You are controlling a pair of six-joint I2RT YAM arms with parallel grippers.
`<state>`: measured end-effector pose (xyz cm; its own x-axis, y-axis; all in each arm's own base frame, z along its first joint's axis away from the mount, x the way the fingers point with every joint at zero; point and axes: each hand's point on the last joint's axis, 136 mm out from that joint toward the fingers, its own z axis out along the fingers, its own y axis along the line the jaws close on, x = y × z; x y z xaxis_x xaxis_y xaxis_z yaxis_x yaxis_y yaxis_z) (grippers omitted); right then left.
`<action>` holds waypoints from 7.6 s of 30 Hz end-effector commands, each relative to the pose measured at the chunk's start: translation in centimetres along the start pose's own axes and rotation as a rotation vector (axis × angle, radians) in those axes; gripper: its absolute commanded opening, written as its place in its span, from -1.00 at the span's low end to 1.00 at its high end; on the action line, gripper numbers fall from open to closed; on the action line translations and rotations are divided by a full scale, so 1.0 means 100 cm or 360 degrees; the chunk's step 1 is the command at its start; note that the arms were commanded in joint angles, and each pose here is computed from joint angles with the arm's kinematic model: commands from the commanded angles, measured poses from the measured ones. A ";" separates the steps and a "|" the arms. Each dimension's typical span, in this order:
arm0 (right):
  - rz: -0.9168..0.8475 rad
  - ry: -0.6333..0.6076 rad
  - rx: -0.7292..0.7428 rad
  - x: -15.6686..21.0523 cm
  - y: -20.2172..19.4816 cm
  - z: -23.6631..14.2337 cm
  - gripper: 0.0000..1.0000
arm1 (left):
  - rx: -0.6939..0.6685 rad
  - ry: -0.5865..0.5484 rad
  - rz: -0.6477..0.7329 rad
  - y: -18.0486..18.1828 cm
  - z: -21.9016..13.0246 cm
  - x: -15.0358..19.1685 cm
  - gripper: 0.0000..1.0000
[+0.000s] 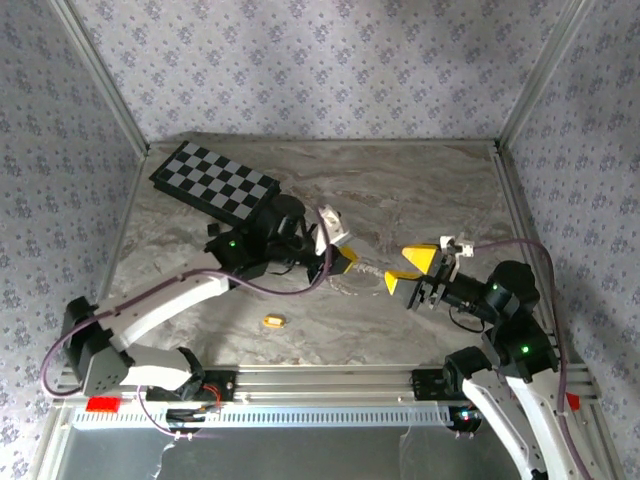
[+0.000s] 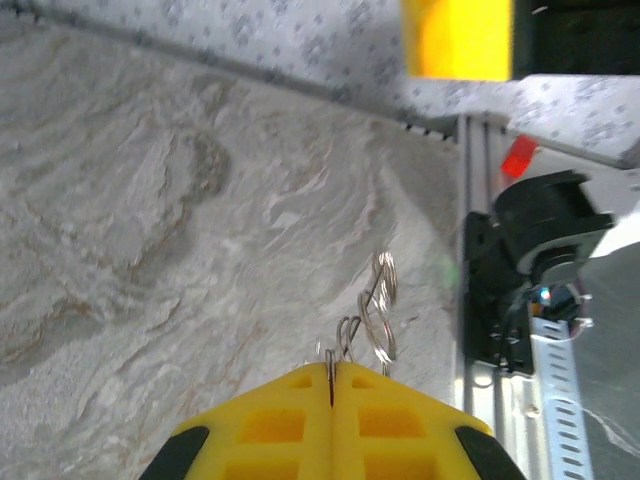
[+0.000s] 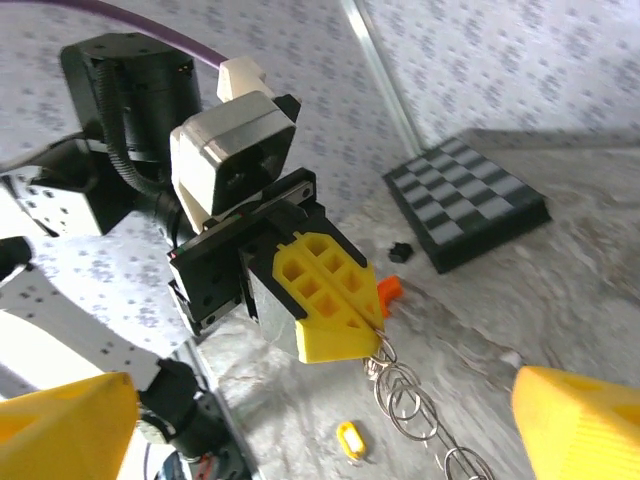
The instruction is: Put the keys on the keyring
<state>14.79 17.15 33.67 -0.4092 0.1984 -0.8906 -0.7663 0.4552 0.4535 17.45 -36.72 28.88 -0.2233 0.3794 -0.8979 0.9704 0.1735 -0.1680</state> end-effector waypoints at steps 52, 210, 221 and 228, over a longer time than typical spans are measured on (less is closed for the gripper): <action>-0.0772 -0.0041 -0.0554 0.009 0.104 0.009 -0.64 | 0.0510 -0.1090 0.0492 -0.116 -0.091 -0.076 -1.00; -0.1134 0.0611 -0.0175 0.032 0.082 0.060 -1.00 | 0.0053 -0.0294 0.0641 -0.075 -0.061 -0.006 -1.00; -0.0974 0.0508 -0.0139 0.027 0.076 0.031 0.46 | -0.0102 -0.0294 0.0594 -0.060 -0.066 -0.006 -1.00; -0.0928 0.0536 0.0165 0.021 0.045 0.033 0.83 | -0.0159 -0.0298 0.0542 -0.055 -0.071 0.002 -1.00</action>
<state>10.30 23.17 34.37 -0.0304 -0.3544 -0.9346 -0.9137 0.3889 -0.1178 11.40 -31.70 31.00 0.1374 0.3094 -0.9409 0.9760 0.1199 0.1819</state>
